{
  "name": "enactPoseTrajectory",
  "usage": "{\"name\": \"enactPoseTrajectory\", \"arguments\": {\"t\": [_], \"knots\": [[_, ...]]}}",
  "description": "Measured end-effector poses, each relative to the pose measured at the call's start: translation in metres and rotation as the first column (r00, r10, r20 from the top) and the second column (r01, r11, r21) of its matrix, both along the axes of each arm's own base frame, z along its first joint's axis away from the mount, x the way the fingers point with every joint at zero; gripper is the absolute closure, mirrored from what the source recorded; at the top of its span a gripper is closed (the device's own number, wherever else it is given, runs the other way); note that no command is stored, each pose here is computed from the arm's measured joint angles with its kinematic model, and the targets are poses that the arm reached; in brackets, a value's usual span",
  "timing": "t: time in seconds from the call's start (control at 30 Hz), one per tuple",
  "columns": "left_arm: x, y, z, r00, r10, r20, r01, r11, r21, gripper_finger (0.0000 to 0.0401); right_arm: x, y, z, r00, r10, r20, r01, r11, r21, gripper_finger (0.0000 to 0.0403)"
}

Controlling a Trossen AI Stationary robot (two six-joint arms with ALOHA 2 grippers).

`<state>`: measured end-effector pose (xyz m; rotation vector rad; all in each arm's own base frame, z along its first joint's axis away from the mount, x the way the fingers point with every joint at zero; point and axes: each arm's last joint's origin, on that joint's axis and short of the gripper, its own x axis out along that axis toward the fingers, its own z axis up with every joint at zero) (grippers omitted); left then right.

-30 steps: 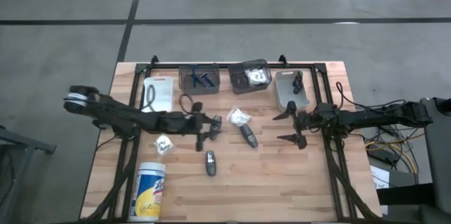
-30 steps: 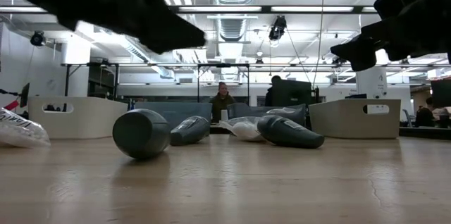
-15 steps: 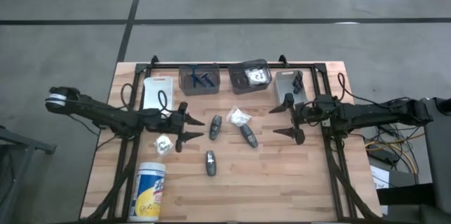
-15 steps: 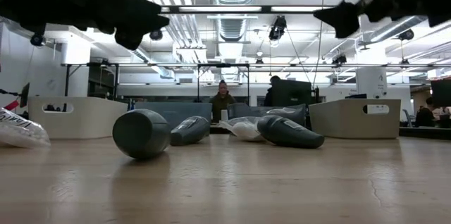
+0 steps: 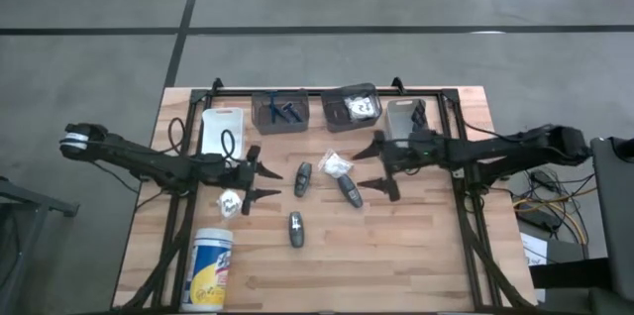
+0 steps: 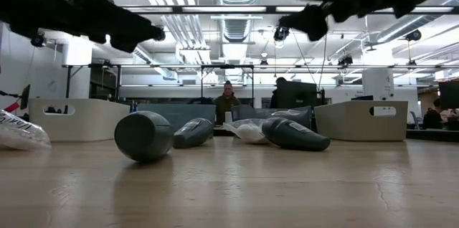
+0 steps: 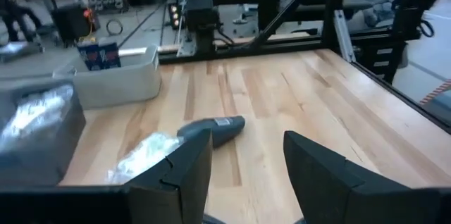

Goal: Pick & Place Travel size toiletries
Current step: Put the white cotton pack into the right black bin

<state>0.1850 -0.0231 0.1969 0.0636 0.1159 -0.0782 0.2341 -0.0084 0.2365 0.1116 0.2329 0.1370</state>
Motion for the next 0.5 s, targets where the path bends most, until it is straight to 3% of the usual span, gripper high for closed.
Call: {"name": "enactPoseTrajectory", "arguments": {"t": [0.17, 0.33, 0.5], "knots": [[0.0, -0.001, 0.0, 1.0, -0.021, 0.001, 0.021, 1.0, 0.011, 0.022, 0.035, -0.002, -0.011, 0.996, 0.007, -0.084, -0.009, 1.0, -0.024, 0.0039], [0.0, -0.001, 0.0, 1.0, -0.013, -0.007, 0.013, 0.999, -0.045, 0.0219, 0.068, -0.005, -0.021, 0.989, 0.007, -0.149, -0.015, 0.999, -0.05, 0.0039], [0.0, -0.001, -0.001, 1.0, -0.012, -0.014, 0.011, 0.998, -0.055, 0.022, 0.093, -0.009, -0.038, 0.956, -0.088, -0.279, 0.065, 0.994, -0.091, 0.0039]]}}
